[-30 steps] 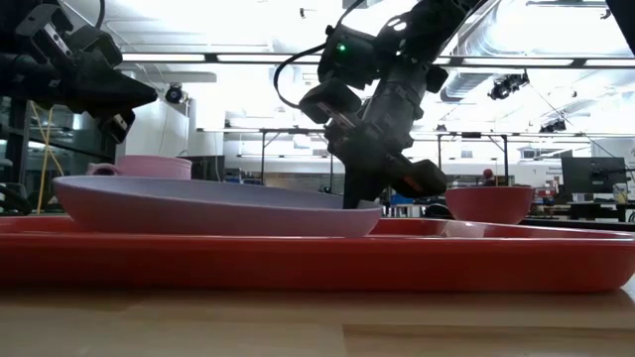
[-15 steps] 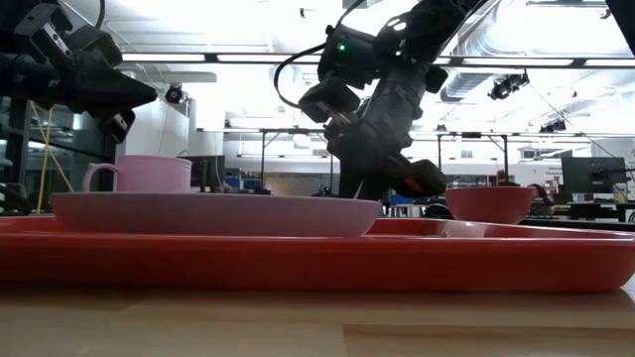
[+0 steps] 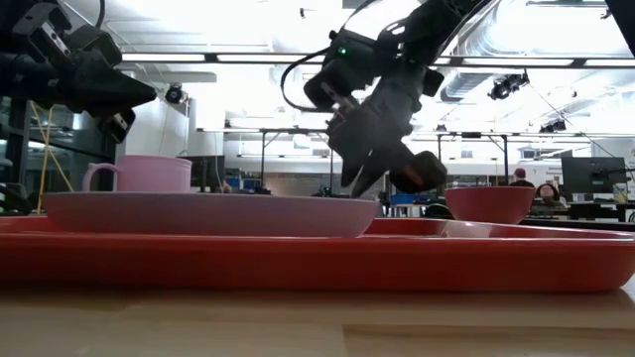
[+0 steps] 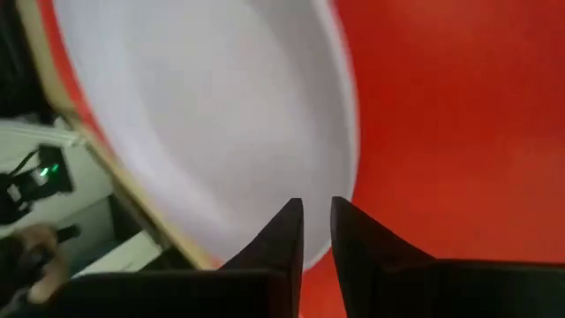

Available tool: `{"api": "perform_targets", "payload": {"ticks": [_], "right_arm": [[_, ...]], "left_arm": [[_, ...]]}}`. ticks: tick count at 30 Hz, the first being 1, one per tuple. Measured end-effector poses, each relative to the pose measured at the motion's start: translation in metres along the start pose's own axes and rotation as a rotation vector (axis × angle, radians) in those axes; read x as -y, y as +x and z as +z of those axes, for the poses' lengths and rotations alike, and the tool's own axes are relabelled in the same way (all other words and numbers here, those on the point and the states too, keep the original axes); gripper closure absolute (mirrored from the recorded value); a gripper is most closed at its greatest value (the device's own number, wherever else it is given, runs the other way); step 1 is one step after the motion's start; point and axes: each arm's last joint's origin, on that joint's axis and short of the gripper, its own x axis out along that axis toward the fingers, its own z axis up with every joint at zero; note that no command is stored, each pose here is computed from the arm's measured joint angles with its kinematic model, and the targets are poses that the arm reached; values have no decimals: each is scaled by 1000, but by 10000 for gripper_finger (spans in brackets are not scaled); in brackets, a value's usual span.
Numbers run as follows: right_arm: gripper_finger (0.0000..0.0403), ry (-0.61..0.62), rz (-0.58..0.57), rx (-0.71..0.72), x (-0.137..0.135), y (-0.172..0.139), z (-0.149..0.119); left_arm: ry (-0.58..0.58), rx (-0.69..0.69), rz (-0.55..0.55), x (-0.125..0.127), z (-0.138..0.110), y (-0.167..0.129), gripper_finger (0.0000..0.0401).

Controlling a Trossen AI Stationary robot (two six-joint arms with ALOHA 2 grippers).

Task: Set up tray
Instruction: Put the red bowl on top of the blue plate

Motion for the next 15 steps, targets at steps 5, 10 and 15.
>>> {"api": "perform_targets", "payload": {"ticks": [5, 10, 15], "right_arm": [[375, -18, 35, 14, -8, -16, -4], [385, -32, 40, 76, -13, -36, -8], [397, -60, -33, 128, -11, -59, -17]], "left_arm": [[0, 0, 0, 0, 0, 0, 343], [0, 0, -1, 0, 0, 0, 343], [-3, -8, -22, 1, 0, 0, 343]]}}
